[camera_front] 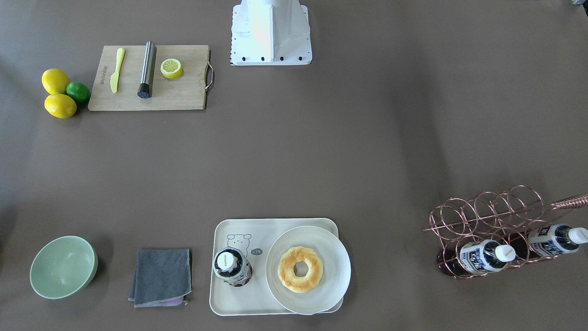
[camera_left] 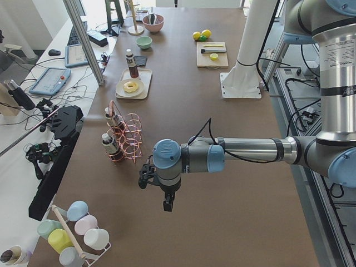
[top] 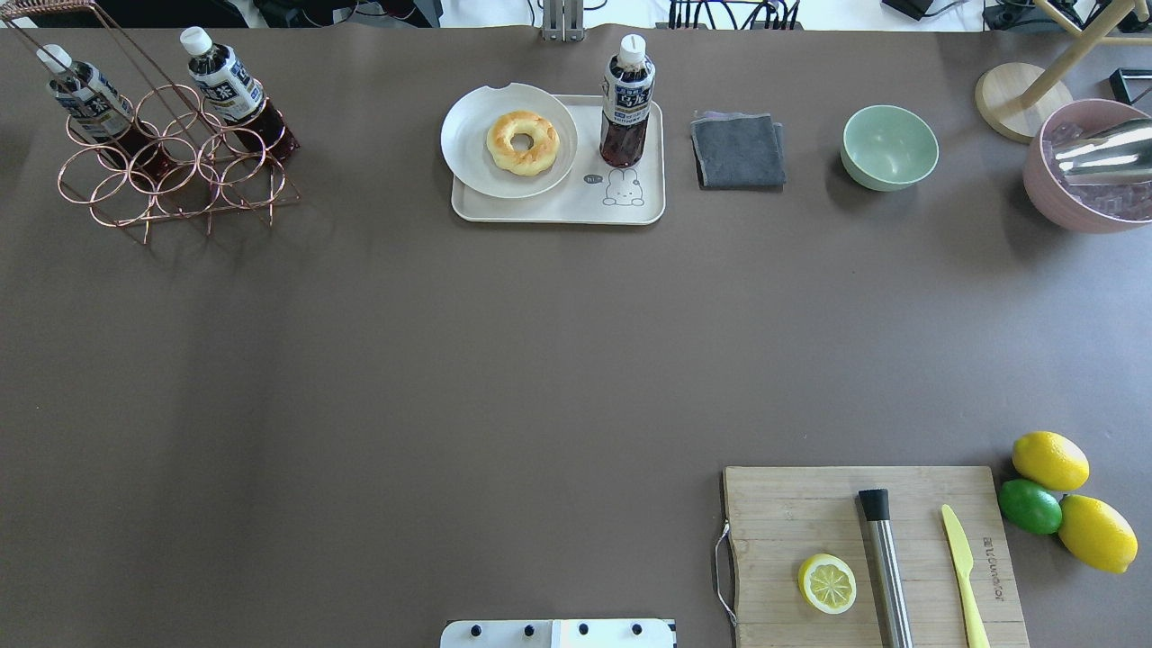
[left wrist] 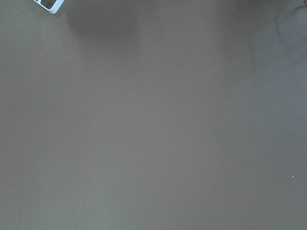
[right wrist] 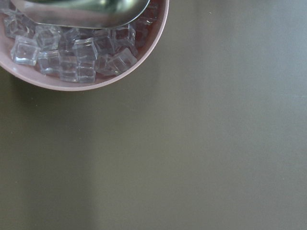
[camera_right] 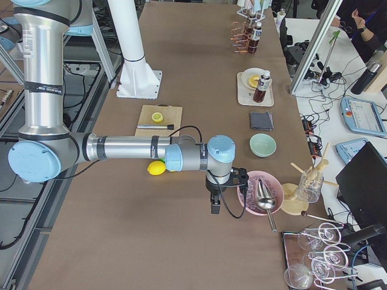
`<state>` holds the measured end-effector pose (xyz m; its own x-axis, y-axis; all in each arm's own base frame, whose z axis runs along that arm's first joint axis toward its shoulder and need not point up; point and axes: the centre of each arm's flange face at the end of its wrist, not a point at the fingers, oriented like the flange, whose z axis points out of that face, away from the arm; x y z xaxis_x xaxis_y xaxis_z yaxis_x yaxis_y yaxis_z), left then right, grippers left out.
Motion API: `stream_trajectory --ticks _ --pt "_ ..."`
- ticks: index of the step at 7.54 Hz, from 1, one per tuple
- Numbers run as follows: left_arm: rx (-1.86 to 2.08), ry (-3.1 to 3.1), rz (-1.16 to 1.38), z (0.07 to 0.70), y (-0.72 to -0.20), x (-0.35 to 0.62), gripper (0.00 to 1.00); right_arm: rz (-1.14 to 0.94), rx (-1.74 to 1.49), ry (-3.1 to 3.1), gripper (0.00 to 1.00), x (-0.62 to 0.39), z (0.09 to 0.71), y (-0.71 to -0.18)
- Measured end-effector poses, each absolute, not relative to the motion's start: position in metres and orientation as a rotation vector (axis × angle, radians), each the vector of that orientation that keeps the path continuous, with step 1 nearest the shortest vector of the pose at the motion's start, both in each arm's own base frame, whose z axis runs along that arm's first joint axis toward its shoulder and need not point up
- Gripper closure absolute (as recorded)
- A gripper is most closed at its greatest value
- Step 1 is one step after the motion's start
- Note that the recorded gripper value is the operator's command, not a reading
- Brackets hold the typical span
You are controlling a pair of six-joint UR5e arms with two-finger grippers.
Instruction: Place tea on tray
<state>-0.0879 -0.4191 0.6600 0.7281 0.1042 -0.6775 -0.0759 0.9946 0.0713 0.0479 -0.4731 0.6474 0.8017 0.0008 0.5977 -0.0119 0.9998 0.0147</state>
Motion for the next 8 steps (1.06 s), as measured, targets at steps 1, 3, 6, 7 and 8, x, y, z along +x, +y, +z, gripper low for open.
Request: stream_trajectory --ticks 1,3,6,7,8 --pt "0.033 0.749 0.097 0.6618 -0.4180 -0.0879 0.01 0.008 0.014 -0.639 0.00 0.0481 0.6496 -0.4711" --pt "0.030 0.750 0.095 0.6630 -0.4158 -0.0880 0.01 0.010 0.011 -0.637 0.00 0.0482 0.6517 -0.4689" --pt "0.035 0.751 0.097 0.6622 -0.4153 -0.0880 0.01 0.009 0.008 -0.638 0.00 0.0476 0.6525 -0.4681" --pt "0.036 0.751 0.097 0.6620 -0.4152 -0.0880 0.01 0.009 0.008 -0.640 0.00 0.0474 0.6526 -0.4679" --pt "0.036 0.751 0.098 0.6620 -0.4151 -0.0880 0.01 0.008 0.007 -0.642 0.00 0.0468 0.6526 -0.4678"
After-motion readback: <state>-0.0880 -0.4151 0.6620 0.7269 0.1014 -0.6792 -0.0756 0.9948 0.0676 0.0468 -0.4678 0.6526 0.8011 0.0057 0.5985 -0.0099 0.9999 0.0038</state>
